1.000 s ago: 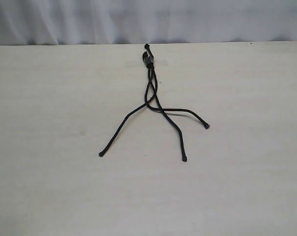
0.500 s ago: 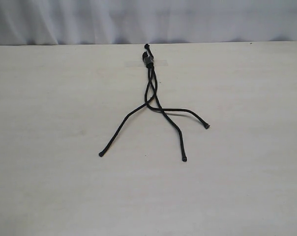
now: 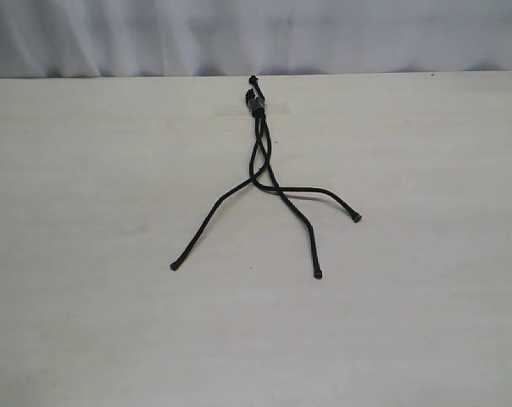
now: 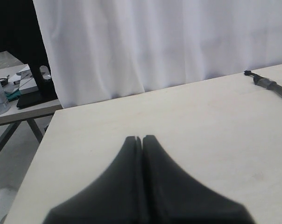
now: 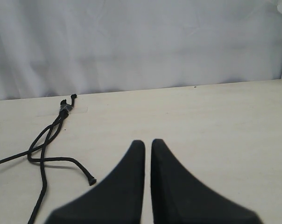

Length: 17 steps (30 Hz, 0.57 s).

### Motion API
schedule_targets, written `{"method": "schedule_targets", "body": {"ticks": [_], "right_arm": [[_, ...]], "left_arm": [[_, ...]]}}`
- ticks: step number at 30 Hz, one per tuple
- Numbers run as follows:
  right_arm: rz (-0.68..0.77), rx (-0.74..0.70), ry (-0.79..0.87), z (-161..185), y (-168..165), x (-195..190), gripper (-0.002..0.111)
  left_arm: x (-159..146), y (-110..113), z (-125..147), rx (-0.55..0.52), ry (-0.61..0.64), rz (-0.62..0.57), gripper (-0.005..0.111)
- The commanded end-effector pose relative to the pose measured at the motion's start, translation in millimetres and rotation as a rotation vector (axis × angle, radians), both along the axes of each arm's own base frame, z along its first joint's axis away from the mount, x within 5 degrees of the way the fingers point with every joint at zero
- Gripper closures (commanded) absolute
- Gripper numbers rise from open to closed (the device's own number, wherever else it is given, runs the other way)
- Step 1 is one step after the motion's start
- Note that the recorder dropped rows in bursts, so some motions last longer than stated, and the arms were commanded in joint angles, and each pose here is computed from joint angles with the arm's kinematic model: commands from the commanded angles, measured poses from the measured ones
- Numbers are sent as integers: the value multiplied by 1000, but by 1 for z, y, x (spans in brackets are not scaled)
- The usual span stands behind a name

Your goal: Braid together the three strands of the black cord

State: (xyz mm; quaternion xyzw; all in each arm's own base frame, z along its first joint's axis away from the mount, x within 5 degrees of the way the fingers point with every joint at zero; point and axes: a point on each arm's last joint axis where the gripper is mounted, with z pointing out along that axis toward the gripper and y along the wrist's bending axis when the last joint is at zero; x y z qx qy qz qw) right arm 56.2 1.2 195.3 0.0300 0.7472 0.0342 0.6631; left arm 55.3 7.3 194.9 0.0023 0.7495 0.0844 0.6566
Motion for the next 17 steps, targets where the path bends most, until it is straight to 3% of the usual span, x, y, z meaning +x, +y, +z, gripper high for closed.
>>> {"method": "schedule_targets", "body": {"ticks": [1, 17], "right_arm": [[-3, -1, 1, -1, 0, 0, 104], [-3, -1, 1, -1, 0, 0, 104]], "left_arm": [[0, 0, 0, -3, -9, 1, 107], [0, 0, 0, -7, -12, 1, 107]]}}
